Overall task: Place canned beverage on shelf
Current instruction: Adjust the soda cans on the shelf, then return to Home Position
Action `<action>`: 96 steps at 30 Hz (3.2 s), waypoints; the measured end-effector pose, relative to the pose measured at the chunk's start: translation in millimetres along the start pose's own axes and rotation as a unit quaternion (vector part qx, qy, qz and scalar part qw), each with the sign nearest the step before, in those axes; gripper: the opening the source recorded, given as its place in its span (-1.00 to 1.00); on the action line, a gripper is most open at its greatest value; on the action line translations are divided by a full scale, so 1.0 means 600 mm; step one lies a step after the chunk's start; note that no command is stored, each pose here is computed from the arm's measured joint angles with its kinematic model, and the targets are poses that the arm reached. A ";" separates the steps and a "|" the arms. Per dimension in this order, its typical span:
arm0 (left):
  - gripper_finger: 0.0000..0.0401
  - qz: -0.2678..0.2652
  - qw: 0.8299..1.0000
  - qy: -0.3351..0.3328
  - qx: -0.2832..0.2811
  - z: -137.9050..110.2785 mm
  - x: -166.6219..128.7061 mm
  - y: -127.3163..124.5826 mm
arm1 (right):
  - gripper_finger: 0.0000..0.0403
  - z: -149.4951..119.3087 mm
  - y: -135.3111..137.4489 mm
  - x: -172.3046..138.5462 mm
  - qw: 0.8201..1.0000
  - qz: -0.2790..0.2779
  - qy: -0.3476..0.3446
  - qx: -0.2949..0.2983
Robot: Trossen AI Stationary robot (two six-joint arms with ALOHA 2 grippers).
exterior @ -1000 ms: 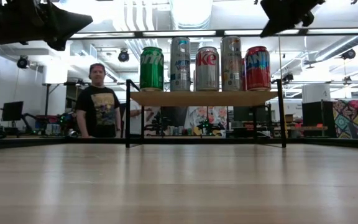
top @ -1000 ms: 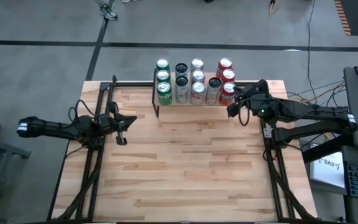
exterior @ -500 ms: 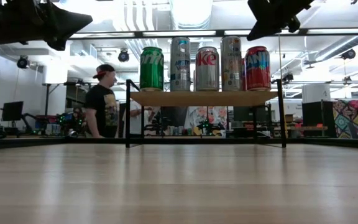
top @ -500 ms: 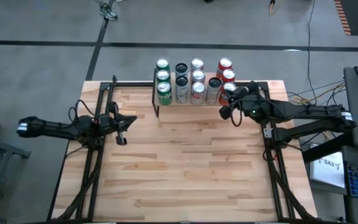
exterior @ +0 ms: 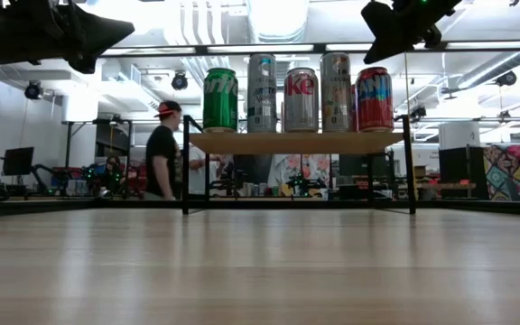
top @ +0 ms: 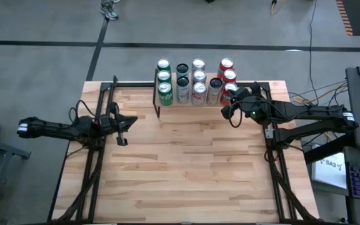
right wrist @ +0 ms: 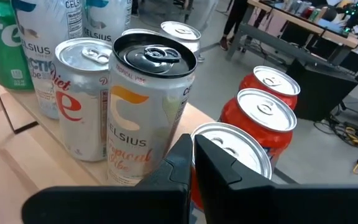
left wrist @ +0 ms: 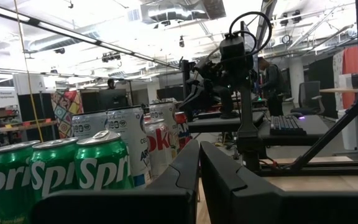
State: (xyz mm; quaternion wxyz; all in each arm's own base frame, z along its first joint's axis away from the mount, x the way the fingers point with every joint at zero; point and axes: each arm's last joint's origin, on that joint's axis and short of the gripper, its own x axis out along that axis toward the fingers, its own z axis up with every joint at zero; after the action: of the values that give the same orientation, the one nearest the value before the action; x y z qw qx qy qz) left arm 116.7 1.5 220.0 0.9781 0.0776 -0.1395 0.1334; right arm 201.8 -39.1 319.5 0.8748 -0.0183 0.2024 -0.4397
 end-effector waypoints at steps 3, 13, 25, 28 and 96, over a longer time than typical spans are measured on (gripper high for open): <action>-1.00 0.000 1.000 0.000 0.000 0.000 0.000 0.000 | -0.95 0.000 0.000 0.000 1.000 0.000 0.000 0.000; -1.00 0.000 1.000 0.001 0.000 0.000 0.000 0.000 | -0.95 -0.010 -0.002 -0.001 0.999 -0.004 0.024 -0.026; -1.00 0.000 1.000 0.001 0.000 -0.001 0.000 0.000 | -0.95 -0.010 -0.004 -0.006 0.995 0.028 0.027 -0.089; -1.00 0.000 1.000 0.001 0.000 0.000 0.000 0.000 | -0.95 -0.011 -0.006 -0.009 0.994 0.030 0.029 -0.099; -1.00 -0.055 0.998 0.004 -0.037 0.004 -0.036 0.007 | -0.96 -0.142 -0.082 -0.104 0.934 0.305 -0.183 0.018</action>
State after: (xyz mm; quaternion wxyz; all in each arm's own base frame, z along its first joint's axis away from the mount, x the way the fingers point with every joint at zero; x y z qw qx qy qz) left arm 94.9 -0.2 216.3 0.9868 0.0479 -0.1357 0.0747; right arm 99.6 -8.3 272.5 0.9890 -0.0202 0.0266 -0.1441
